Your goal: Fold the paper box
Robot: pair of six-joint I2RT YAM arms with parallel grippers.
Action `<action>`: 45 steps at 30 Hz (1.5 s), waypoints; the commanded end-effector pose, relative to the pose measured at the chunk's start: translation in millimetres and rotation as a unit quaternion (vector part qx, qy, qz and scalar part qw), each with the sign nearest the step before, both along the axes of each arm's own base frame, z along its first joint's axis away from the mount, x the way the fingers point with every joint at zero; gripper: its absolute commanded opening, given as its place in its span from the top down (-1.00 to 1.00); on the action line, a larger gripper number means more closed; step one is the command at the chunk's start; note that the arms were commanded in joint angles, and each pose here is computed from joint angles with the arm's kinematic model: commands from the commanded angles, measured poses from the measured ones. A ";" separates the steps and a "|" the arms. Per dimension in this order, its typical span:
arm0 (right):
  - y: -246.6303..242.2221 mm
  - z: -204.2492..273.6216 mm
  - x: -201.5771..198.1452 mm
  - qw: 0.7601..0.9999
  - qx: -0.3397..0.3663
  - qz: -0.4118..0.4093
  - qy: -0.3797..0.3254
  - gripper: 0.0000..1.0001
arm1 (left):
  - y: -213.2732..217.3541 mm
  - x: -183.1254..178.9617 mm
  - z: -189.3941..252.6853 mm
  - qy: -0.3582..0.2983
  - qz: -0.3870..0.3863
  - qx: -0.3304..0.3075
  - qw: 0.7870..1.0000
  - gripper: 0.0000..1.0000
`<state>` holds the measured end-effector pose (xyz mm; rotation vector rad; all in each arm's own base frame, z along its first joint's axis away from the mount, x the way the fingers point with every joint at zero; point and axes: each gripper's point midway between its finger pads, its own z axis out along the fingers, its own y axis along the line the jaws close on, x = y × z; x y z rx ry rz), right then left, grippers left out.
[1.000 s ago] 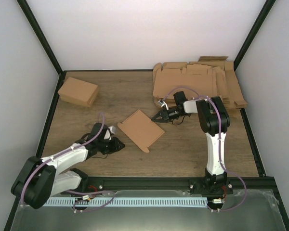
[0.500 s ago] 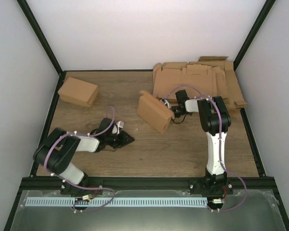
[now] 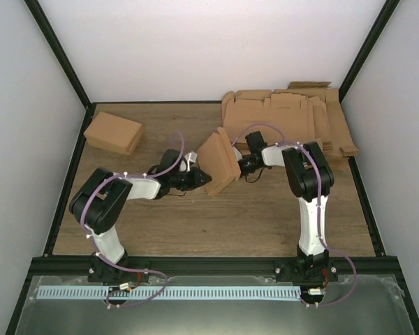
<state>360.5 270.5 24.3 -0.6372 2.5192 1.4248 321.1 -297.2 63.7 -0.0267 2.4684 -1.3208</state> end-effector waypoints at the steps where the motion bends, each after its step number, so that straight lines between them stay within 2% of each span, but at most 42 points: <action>1: 15.2 16.3 -2.6 0.999 -0.008 0.018 -0.050 0.74 | 6.2 -14.6 -20.7 0.018 -0.019 0.029 0.999 0.58; 7: 42.1 19.1 -36.8 0.992 -0.050 0.065 -0.092 0.67 | 5.7 -45.6 -17.2 0.029 -0.038 0.029 0.998 0.57; 13: 44.4 16.0 -69.8 0.986 -0.095 0.076 -0.116 0.62 | 4.8 -70.5 -1.8 0.016 -0.055 0.049 0.997 0.51; 18: 44.7 7.0 -89.8 0.962 -0.180 0.093 -0.183 0.56 | 10.1 -88.1 2.0 0.027 -0.056 0.057 0.996 0.50; 22: 46.6 5.5 -80.6 0.947 -0.224 0.071 -0.220 0.55 | 19.5 -98.1 -9.1 0.029 -0.046 0.075 0.996 0.50; 29: 33.4 6.9 -51.3 0.928 -0.289 0.014 -0.236 0.55 | 23.3 -97.7 -14.2 0.026 -0.041 0.084 0.995 0.50; 31: 27.3 15.2 -44.7 0.924 -0.298 -0.007 -0.239 0.47 | 25.4 -96.2 -11.4 0.020 -0.037 0.090 0.995 0.50; 34: 12.1 28.8 -33.1 0.926 -0.298 -0.047 -0.228 0.34 | 29.5 -95.4 -7.4 0.012 -0.031 0.098 0.995 0.49; 38: -9.2 39.7 -19.7 0.932 -0.287 -0.082 -0.204 0.30 | 35.4 -92.9 -3.4 0.004 -0.028 0.116 0.993 0.45; 45: -2.4 84.9 -16.0 0.947 -0.229 -0.088 -0.208 0.21 | 42.4 -83.3 12.6 -0.010 -0.012 0.120 0.993 0.44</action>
